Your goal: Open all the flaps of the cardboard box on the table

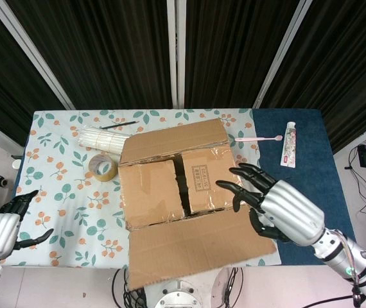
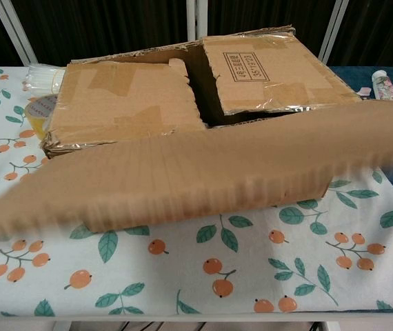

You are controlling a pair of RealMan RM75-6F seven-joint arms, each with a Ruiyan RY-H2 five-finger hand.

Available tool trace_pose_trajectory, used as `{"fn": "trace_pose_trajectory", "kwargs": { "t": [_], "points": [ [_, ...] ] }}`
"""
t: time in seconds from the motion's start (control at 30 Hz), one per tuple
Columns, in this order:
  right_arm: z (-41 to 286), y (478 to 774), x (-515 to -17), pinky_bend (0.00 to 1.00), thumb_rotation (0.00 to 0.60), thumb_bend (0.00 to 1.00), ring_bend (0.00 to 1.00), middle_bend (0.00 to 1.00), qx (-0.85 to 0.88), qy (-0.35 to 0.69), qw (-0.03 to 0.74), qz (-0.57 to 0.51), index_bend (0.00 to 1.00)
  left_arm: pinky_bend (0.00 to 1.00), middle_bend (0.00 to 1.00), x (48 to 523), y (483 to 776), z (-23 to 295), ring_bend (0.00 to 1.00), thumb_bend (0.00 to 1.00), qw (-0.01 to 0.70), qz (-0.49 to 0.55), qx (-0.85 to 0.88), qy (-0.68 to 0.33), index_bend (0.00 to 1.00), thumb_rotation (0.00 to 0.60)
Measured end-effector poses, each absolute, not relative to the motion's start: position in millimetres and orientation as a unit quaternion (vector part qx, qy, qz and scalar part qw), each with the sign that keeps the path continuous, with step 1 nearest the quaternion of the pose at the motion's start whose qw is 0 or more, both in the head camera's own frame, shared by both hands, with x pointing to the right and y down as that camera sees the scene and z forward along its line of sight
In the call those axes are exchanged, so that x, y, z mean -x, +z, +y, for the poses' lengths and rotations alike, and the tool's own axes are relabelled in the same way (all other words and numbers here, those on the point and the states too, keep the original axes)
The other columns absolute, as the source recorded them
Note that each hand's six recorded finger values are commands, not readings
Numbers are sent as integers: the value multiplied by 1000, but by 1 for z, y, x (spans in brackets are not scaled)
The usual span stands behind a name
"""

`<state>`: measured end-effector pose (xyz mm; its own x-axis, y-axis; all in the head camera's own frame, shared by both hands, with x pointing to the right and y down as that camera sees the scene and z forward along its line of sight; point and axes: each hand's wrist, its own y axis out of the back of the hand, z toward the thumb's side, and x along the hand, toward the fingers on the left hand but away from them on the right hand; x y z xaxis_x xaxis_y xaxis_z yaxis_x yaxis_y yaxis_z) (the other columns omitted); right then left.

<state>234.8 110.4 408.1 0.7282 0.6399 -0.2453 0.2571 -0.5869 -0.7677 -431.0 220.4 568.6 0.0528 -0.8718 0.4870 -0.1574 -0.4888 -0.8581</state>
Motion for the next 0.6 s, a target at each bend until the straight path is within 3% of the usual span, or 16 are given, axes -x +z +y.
{"fn": "trace_pose_trajectory", "kwargs": {
  "t": [0.13, 0.3, 0.47, 0.6],
  "points": [
    [101, 418, -241, 0, 600, 893, 0, 274, 833, 273, 401, -267, 129, 243, 141, 429, 570, 221, 129, 145, 317, 391, 655, -564, 83, 248],
    [89, 466, -228, 0, 600, 816, 0, 227, 803, 314, 460, -212, 226, 243, 141, 429, 573, 221, 129, 145, 317, 389, 656, -564, 82, 250],
    [81, 522, -184, 0, 600, 802, 0, 211, 790, 321, 508, -124, 248, 243, 141, 434, 575, 221, 129, 144, 313, 393, 652, -568, 82, 251],
    [76, 548, -157, 0, 600, 804, 0, 209, 783, 321, 526, -85, 266, 242, 141, 438, 573, 220, 129, 145, 312, 398, 648, -569, 82, 248]
  ]
}}
